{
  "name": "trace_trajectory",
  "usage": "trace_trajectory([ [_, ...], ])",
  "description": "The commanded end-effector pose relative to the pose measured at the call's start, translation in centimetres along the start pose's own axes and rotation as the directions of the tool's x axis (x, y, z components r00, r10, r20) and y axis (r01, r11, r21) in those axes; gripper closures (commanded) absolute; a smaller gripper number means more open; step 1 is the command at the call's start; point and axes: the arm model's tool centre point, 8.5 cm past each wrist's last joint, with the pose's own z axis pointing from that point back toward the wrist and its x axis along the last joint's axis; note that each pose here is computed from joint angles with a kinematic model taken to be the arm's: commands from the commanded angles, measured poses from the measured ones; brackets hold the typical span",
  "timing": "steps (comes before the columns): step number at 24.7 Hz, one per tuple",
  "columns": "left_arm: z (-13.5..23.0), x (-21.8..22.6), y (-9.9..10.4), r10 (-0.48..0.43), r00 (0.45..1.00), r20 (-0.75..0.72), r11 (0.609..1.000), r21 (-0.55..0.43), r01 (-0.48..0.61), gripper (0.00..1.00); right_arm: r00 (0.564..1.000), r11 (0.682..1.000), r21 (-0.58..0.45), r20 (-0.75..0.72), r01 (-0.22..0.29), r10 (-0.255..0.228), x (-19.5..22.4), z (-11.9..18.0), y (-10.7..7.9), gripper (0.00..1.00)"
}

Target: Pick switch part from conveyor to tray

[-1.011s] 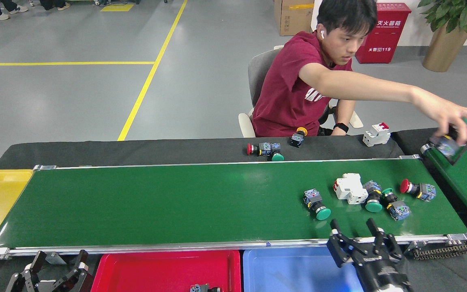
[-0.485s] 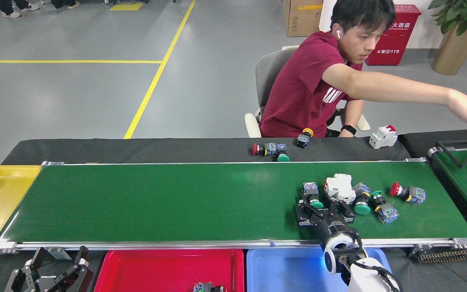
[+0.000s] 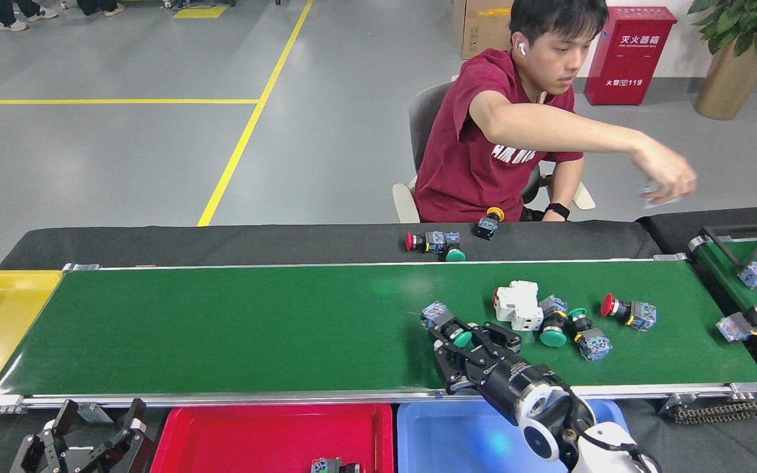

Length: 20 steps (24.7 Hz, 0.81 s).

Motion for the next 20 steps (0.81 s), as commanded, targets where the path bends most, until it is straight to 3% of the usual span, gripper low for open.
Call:
trace_trajectory([
  [1, -0.2, -0.2, 0.6, -0.012, 1.000, 0.004, 1.000, 0.019, 0.012, 0.00, 0.981, 1.000, -0.027, 0.194, -0.017, 0.022, 4.3, -1.8, -0.6, 0.66],
  [2, -0.3, -0.2, 0.7, -0.014, 1.000, 0.006, 1.000, 0.019, 0.014, 0.00, 0.974, 1.000, -0.018, 0.224, -0.014, 0.018, 5.5, -2.3, -0.2, 0.61],
  [3, -0.3, -0.2, 0.7, -0.014, 1.000, 0.006, 1.000, 0.021, 0.014, 0.00, 0.965, 1.000, 0.007, 0.260, -0.019, 0.017, 7.0, -2.9, 0.6, 0.47],
  [4, -0.3, -0.2, 0.7, -0.015, 1.000, 0.005, 1.000, 0.019, 0.014, 0.00, 0.956, 0.999, 0.032, 0.294, -0.020, 0.010, 8.6, -3.3, 1.5, 0.16],
  [5, -0.3, -0.2, 0.8, -0.015, 1.000, 0.005, 1.000, 0.022, 0.014, 0.00, 0.955, 0.999, 0.042, 0.296, -0.015, 0.002, 9.3, -3.6, 1.8, 0.04],
  [10, -0.4, -0.2, 0.7, -0.013, 1.000, 0.004, 1.000, 0.021, 0.013, 0.00, 0.961, 0.999, 0.032, 0.276, -0.014, 0.005, 8.9, -3.9, 1.3, 0.04],
  [13, -0.4, -0.2, 0.7, -0.013, 1.000, 0.004, 1.000, 0.021, 0.013, 0.00, 0.979, 1.000, -0.009, 0.203, -0.003, 0.005, 6.9, -3.5, -0.1, 0.04],
  [17, -0.2, -0.2, 0.6, -0.014, 1.000, 0.004, 1.000, 0.017, 0.014, 0.00, 0.996, 0.999, -0.054, -0.087, -0.008, 0.003, 0.2, 0.0, -1.9, 0.06],
  [19, -0.2, -0.2, 0.6, -0.011, 1.000, 0.004, 1.000, 0.016, 0.011, 0.00, 0.966, 0.997, -0.081, -0.260, -0.003, -0.019, -2.7, 3.1, -1.2, 0.06],
  [20, -0.1, -0.2, 0.5, -0.012, 1.000, 0.004, 1.000, 0.014, 0.012, 0.00, 0.928, 0.992, -0.127, -0.370, -0.012, -0.036, -4.0, 5.8, -0.2, 0.05],
])
